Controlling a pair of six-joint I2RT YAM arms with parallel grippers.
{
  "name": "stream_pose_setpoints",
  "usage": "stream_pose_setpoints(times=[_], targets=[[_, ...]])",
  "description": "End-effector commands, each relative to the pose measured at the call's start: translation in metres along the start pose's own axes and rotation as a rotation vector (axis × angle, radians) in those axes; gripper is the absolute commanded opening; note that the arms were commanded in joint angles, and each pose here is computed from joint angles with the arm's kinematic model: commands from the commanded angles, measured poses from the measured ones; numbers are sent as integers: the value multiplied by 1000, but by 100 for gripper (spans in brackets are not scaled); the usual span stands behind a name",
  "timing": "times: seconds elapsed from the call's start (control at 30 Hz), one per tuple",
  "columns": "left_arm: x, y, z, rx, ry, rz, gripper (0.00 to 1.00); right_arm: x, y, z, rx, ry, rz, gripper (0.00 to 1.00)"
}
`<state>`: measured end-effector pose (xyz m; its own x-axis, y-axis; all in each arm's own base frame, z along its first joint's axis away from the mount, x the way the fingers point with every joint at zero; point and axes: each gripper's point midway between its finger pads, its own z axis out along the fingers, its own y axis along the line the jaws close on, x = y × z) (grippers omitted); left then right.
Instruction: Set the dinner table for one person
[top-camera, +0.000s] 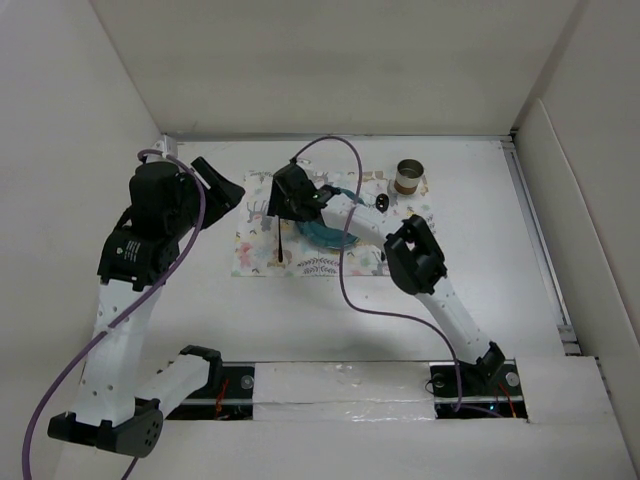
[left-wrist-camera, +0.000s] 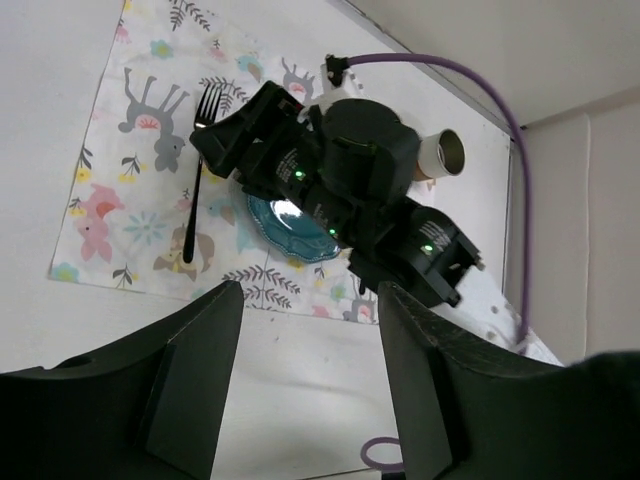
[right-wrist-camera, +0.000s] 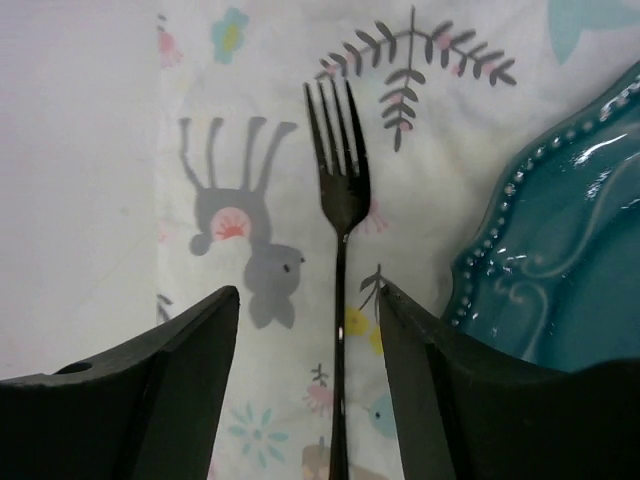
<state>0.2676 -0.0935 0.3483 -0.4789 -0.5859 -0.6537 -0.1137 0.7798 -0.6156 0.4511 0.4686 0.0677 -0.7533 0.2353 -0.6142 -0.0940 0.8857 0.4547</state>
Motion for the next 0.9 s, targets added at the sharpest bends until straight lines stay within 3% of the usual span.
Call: stream_pose_setpoints(times=[0.0, 0.07, 0.13, 0.17, 0.2, 0.27, 0.3, 0.37, 0.4, 0.43, 0.5, 0.53, 0.6, 0.7, 0.87], targets=[[-25, -20, -5, 67, -84, 38, 54, -101, 75, -104, -211, -211, -34, 69], [-32, -27, -5, 86, -102, 44, 57, -120, 76, -131, -221, -246, -75, 74], [-40, -40, -5, 138, -130, 56, 59, -148, 88, -186, -272, -309, -102, 78], [-44, -44, -5, 156, -144, 57, 61, -149, 85, -201, -270, -307, -150, 99], [-54, -54, -7, 193, -181, 58, 62, -163, 91, -241, -309, -342, -172, 100], [-65, -64, -9, 230, -222, 66, 65, -170, 68, -274, -243, -354, -206, 100], [-75, -71, -11, 251, -259, 69, 66, -193, 62, -331, -247, -450, -187, 100], [-92, -84, -21, 281, -317, 83, 67, -208, 40, -382, -232, -550, -176, 100], [-100, -88, -22, 282, -342, 85, 67, -201, 11, -386, -173, -563, -169, 100], [-107, -87, -26, 276, -367, 85, 67, -214, -4, -457, -228, -682, -120, 100], [-120, -90, -37, 270, -428, 94, 68, -210, -52, -479, -168, -759, -51, 100], [-120, -89, -38, 271, -430, 95, 68, -209, -74, -529, -191, -855, 1, 100], [-121, -77, -39, 226, -463, 81, 69, -204, -113, -546, -104, -920, 60, 100], [-99, -63, -22, 222, -404, 56, 68, -179, -159, -533, 12, -888, 84, 100], [-86, -55, -5, 196, -352, 46, 70, -174, -166, -502, 38, -789, 75, 100]])
